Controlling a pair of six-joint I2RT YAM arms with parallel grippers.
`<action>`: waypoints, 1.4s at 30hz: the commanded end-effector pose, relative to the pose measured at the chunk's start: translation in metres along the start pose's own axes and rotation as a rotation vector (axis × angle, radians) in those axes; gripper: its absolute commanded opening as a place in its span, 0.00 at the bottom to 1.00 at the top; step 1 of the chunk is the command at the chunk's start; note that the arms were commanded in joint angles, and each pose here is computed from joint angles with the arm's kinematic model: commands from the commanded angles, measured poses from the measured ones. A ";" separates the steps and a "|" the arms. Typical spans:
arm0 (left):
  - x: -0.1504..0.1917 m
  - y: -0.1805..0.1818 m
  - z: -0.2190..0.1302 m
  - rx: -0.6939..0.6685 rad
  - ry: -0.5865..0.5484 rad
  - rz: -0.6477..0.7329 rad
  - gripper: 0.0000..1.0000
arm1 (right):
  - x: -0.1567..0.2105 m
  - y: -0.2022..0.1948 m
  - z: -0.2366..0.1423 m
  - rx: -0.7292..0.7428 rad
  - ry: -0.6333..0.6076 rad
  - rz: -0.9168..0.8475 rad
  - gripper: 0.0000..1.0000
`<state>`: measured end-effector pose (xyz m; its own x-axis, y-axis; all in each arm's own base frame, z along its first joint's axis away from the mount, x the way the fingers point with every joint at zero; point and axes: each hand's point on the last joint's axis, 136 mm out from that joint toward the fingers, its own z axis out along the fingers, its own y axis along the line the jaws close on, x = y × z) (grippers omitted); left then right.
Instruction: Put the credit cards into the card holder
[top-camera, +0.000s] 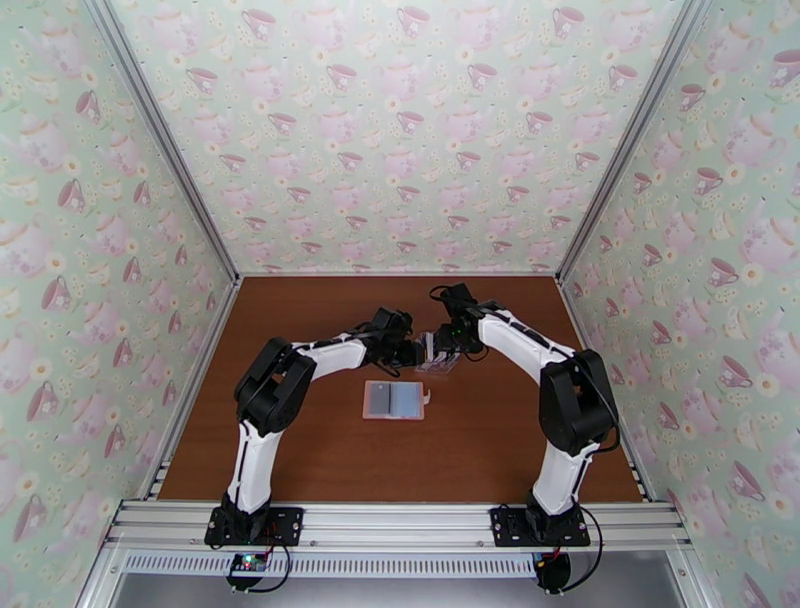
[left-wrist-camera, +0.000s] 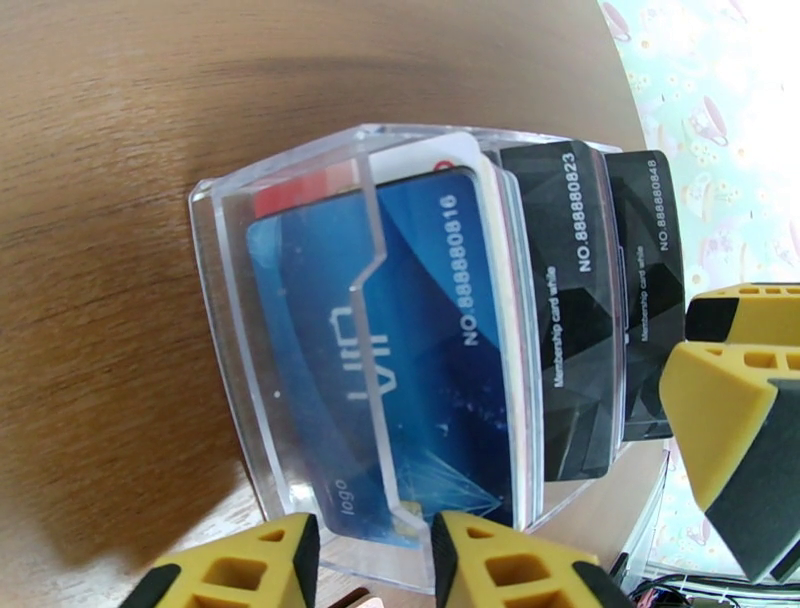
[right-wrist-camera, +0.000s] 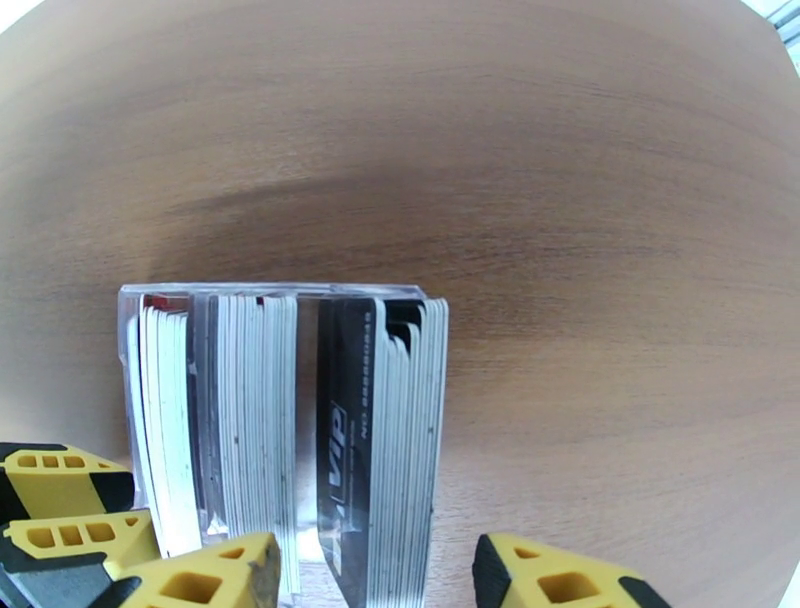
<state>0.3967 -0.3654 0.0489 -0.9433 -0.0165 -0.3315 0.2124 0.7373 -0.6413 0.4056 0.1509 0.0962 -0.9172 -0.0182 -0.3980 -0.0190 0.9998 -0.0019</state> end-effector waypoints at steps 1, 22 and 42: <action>0.011 0.011 0.004 -0.036 0.032 -0.019 0.36 | 0.003 -0.007 0.007 0.044 0.020 -0.018 0.54; 0.004 0.007 0.003 -0.040 0.028 -0.015 0.36 | 0.017 -0.014 0.017 0.077 0.062 -0.051 0.48; 0.003 0.009 -0.001 -0.043 0.022 -0.019 0.36 | 0.003 -0.022 0.013 0.110 0.044 -0.056 0.47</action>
<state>0.3963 -0.3646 0.0493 -0.9460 -0.0154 -0.3238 0.2063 0.7419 -0.6380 0.4047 0.1425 0.0810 -0.9292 -0.0676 -0.3633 -0.0434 0.9963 -0.0743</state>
